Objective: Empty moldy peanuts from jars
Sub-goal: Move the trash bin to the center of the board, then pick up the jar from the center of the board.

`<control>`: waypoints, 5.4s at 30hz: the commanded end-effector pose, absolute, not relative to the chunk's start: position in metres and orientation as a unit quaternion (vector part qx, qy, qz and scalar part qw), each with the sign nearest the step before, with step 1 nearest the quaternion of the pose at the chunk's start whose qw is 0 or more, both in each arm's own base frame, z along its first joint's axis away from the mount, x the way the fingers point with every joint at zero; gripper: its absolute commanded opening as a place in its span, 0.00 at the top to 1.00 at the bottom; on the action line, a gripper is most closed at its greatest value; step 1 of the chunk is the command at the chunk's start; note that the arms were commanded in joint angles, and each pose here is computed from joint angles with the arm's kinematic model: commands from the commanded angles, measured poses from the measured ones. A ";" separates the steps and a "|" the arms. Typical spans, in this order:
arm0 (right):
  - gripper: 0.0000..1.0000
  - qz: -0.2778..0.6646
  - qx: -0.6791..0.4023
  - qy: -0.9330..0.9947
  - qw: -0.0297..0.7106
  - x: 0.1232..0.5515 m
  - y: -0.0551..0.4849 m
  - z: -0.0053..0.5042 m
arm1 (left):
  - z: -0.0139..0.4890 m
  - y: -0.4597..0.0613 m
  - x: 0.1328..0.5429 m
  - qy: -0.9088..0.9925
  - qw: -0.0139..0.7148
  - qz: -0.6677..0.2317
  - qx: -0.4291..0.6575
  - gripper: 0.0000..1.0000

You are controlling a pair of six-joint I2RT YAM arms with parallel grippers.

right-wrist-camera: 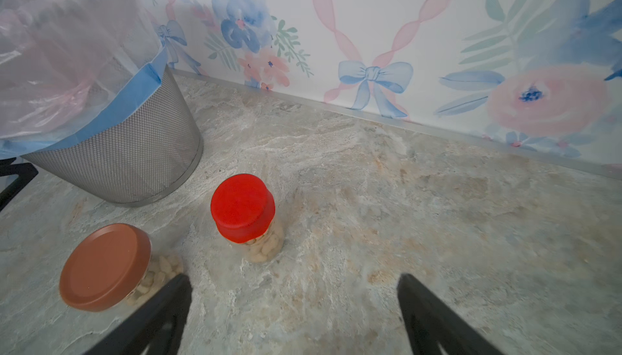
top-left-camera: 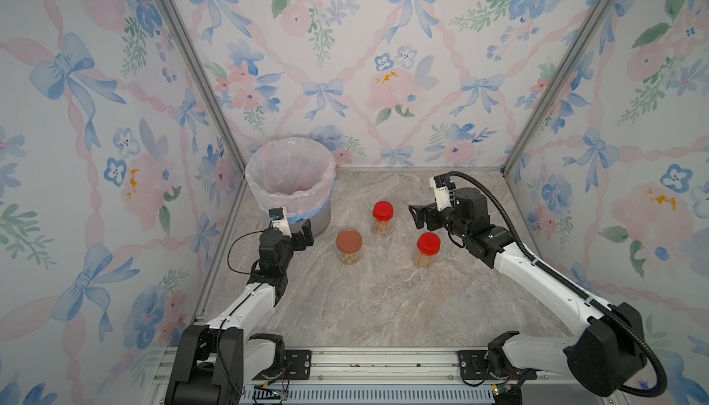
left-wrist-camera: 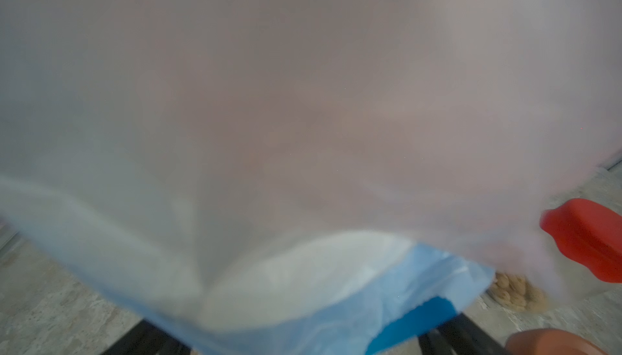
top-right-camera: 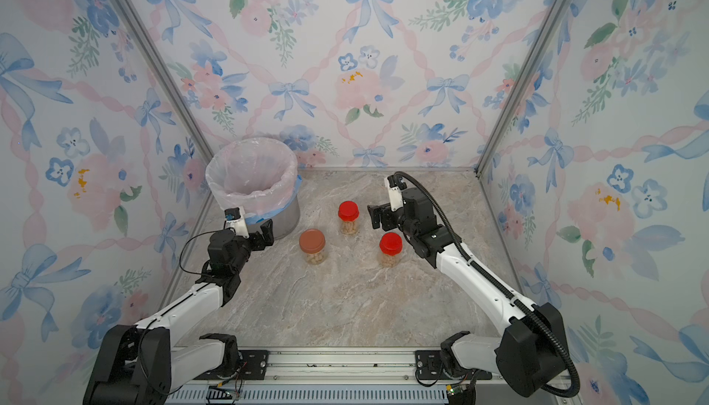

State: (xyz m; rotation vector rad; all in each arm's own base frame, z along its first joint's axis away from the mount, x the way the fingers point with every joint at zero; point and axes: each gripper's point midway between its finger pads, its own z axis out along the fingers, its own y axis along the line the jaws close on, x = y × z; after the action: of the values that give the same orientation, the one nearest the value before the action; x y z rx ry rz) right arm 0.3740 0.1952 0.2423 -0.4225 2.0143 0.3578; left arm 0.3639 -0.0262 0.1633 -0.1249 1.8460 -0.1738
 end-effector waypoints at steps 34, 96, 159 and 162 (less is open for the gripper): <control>0.03 0.240 -0.289 0.836 0.399 0.309 0.289 0.242 | 0.180 -0.046 0.354 0.800 0.588 -0.110 -0.047 0.02; 0.03 0.222 -0.300 0.863 0.340 0.322 0.313 0.194 | 0.184 -0.081 0.441 0.837 0.541 -0.083 -0.005 0.02; 0.03 0.114 -0.132 0.906 0.387 0.237 0.200 0.205 | 0.239 -0.175 0.289 0.768 0.628 -0.128 0.017 0.02; 0.02 0.133 -0.185 0.897 0.379 0.234 0.241 0.203 | 0.240 -0.156 0.285 0.764 0.633 -0.123 -0.009 0.02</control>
State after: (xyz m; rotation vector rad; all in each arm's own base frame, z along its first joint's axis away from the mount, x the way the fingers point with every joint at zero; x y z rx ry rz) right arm 0.2327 0.2057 0.1913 -0.3756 2.3445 0.2716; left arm 0.2871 -0.1787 0.2435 0.0709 1.7482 -0.3246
